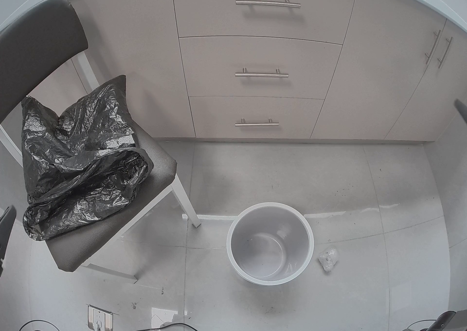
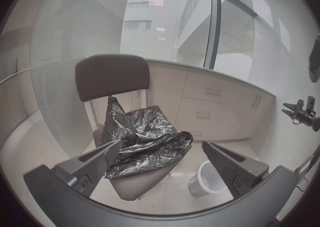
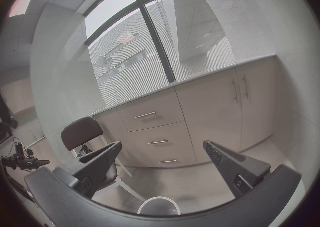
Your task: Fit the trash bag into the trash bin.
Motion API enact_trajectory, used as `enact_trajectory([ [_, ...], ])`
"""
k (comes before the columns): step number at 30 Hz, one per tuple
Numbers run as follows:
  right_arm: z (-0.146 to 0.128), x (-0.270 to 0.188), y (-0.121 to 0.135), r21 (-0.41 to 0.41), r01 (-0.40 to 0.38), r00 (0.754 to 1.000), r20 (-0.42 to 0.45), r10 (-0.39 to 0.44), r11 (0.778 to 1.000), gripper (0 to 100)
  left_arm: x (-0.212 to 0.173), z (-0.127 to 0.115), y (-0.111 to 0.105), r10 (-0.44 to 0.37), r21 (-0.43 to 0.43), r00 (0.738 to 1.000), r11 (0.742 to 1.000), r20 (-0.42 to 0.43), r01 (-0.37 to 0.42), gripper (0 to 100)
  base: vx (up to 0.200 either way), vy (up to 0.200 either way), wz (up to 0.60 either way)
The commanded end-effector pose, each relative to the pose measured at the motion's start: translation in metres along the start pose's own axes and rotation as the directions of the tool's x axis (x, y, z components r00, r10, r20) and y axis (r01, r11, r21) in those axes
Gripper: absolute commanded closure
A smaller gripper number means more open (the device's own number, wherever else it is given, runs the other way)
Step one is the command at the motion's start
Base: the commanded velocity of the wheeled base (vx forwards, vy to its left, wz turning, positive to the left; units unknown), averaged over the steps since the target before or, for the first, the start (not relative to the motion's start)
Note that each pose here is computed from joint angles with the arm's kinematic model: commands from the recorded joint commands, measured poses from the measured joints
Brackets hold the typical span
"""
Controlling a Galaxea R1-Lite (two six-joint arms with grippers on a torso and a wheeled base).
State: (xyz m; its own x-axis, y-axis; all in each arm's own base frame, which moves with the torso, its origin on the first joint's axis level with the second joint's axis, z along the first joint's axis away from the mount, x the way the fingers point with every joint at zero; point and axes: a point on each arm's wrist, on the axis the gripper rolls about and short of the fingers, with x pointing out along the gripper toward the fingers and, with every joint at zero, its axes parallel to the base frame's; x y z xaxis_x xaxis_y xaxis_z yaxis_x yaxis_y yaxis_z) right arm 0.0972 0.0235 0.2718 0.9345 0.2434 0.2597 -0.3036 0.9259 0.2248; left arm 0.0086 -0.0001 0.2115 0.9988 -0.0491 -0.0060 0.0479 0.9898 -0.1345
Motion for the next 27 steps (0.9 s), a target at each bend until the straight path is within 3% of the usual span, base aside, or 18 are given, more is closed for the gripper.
enact_trajectory([
  [1, -0.074, 0.069, -0.017, 0.074, 0.050, 0.978, -0.205, -0.034, 0.996, 0, 0.090, 0.005, 0.000, 0.073, 0.022, 0.965, 0.997, -0.252, -0.070, 0, 0.000, 0.000, 0.00],
  [5, -0.068, 0.063, -0.016, 0.074, 0.036, 0.983, -0.182, -0.022, 0.997, 0, 0.110, 0.007, 0.009, 0.149, 0.058, 0.948, 0.989, -0.280, -0.138, 0, 0.000, 0.000, 0.00],
  [9, -0.066, 0.060, -0.016, 0.073, 0.039, 0.984, -0.175, -0.026, 0.997, 0, 0.117, 0.005, 0.032, 0.295, 0.163, 0.907, 0.953, -0.302, -0.256, 0, 0.000, 0.000, 0.00],
  [13, -0.058, 0.055, -0.016, 0.071, 0.038, 0.990, -0.142, -0.028, 0.997, 0, 0.112, 0.008, 0.035, 0.298, 0.180, 0.912, 0.950, -0.282, -0.255, 0, 0.000, 0.000, 0.00],
  [16, -0.054, 0.054, -0.016, 0.067, 0.038, 0.992, -0.124, -0.030, 0.997, 0, 0.108, 0.017, 0.026, 0.177, 0.160, 0.952, 0.977, -0.248, -0.140, 0, 0.000, 0.000, 0.00],
  [17, -0.055, 0.054, -0.015, 0.068, 0.034, 0.992, -0.127, -0.025, 0.997, 0, 0.109, 0.019, 0.021, 0.118, 0.149, 0.962, 0.985, -0.245, -0.083, 0, 0.000, 0.000, 0.00],
  [18, -0.055, 0.054, -0.015, 0.068, 0.034, 0.992, -0.127, -0.025, 0.997, 0, 0.109, 0.019, 0.021, 0.109, 0.147, 0.964, 0.986, -0.244, -0.074, 0, 0.000, 0.000, 0.00],
  [19, -0.058, 0.054, -0.016, 0.065, 0.036, 0.990, -0.142, -0.026, 0.997, 0, 0.111, 0.020, 0.014, 0.008, 0.132, 0.968, 0.991, -0.251, 0.026, 0, 0.000, 0.000, 0.00],
  [21, -0.062, 0.056, -0.017, 0.067, 0.040, 0.987, -0.159, -0.029, 0.997, 0, 0.113, 0.018, 0.007, -0.087, 0.121, 0.960, 0.985, -0.267, 0.123, 0, 0.000, 0.000, 0.00],
  [23, -0.062, 0.056, -0.017, 0.067, 0.040, 0.987, -0.159, -0.029, 0.997, 0, 0.113, 0.018, 0.006, -0.094, 0.122, 0.959, 0.984, -0.267, 0.131, 0, 0.000, 0.000, 0.00],
  [24, -0.070, 0.058, -0.019, 0.068, 0.050, 0.981, -0.191, -0.036, 0.996, 0, 0.116, 0.016, -0.004, -0.209, 0.116, 0.934, 0.961, -0.291, 0.251, 0, 0.000, 0.000, 0.00],
  [27, -0.078, 0.063, -0.021, 0.067, 0.061, 0.973, -0.226, -0.045, 0.996, 0, 0.131, 0.008, -0.013, -0.265, 0.188, 0.897, 0.919, -0.354, 0.346, 0, 0.000, 0.000, 0.00],
])
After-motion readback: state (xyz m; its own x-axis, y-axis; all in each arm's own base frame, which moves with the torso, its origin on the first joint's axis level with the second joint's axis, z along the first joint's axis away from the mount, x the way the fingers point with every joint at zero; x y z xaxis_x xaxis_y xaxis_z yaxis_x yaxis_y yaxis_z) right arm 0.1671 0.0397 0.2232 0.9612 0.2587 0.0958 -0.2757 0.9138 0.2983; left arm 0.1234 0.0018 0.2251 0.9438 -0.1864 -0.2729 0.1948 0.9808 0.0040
